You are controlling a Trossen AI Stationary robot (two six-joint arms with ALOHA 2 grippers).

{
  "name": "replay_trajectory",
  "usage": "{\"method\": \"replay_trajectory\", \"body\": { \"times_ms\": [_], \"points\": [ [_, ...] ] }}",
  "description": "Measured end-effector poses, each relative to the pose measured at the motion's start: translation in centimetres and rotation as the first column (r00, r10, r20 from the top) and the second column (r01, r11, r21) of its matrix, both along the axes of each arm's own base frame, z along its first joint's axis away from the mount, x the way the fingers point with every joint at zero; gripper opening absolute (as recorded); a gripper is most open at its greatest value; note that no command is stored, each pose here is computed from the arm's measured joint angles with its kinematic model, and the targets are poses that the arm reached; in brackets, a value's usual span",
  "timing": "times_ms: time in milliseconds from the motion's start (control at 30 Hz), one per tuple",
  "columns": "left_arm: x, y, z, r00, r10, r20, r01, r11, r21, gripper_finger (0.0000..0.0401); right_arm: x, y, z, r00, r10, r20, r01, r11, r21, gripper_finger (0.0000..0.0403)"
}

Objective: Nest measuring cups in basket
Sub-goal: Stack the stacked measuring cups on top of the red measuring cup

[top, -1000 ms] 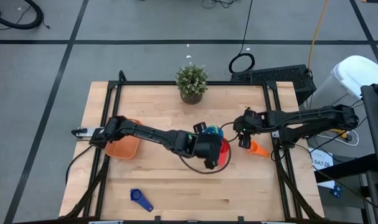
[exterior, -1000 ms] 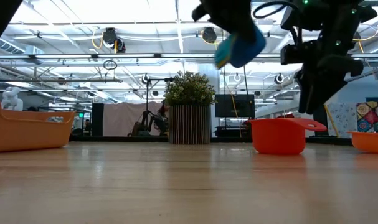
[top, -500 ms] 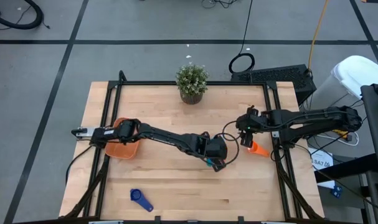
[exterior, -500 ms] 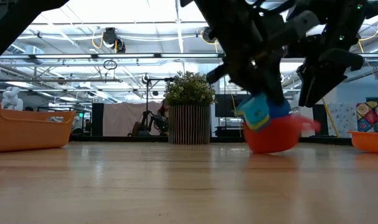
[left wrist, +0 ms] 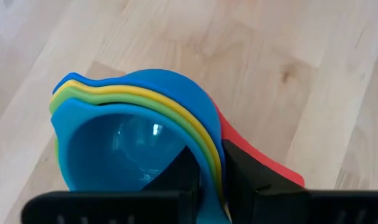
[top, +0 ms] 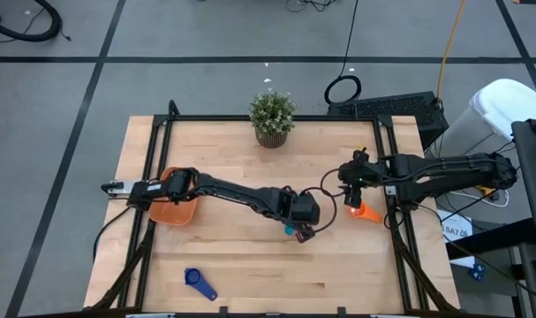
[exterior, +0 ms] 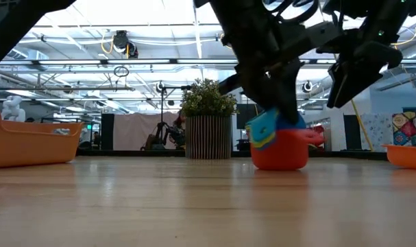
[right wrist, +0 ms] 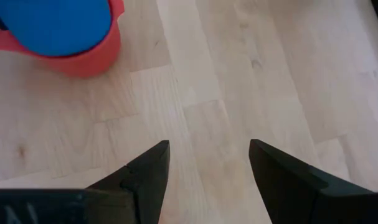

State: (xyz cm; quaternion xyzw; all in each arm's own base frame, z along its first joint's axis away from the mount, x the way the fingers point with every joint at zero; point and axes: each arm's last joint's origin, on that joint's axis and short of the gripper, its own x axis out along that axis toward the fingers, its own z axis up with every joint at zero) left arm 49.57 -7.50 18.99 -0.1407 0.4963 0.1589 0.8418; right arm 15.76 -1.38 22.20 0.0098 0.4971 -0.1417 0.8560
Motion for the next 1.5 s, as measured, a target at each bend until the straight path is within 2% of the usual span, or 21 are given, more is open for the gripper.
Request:
{"method": "replay_trajectory", "body": {
  "times_ms": [300,433,700,967,1233,1500],
  "points": [
    [-1.4,0.5,-0.4,0.973,-0.144,-0.181,0.134,0.989,-0.064,0.0057,0.0,0.0,0.0,1.000,0.001,0.000,-0.001,1.000,0.001,0.0212],
    [-2.1,0.3,-0.6,0.953,-0.180,-0.245,0.155,0.981,-0.115,0.0095,0.0,0.0,0.0,1.000,-0.003,0.004,0.003,1.000,0.004,0.0212],
    [-3.3,0.4,-0.6,0.918,-0.185,-0.350,0.144,0.980,-0.140,0.0192,0.0,0.0,0.0,1.000,-0.014,0.005,0.014,1.000,0.011,0.0212],
    [-4.1,1.2,1.4,0.911,-0.182,-0.370,0.141,0.981,-0.135,0.0237,0.0,0.0,0.0,1.000,-0.018,0.003,0.018,1.000,0.017,0.0212],
    [-4.9,1.3,2.9,0.908,-0.184,-0.376,0.144,0.981,-0.132,0.0239,0.0,0.0,0.0,1.000,-0.019,0.005,0.019,1.000,0.018,0.0212],
    [-4.5,1.4,4.2,0.948,-0.148,-0.281,0.113,0.984,-0.136,0.0239,0.0,0.0,0.0,1.000,-0.019,0.005,0.019,1.000,0.018,0.0212]
  ]
}}
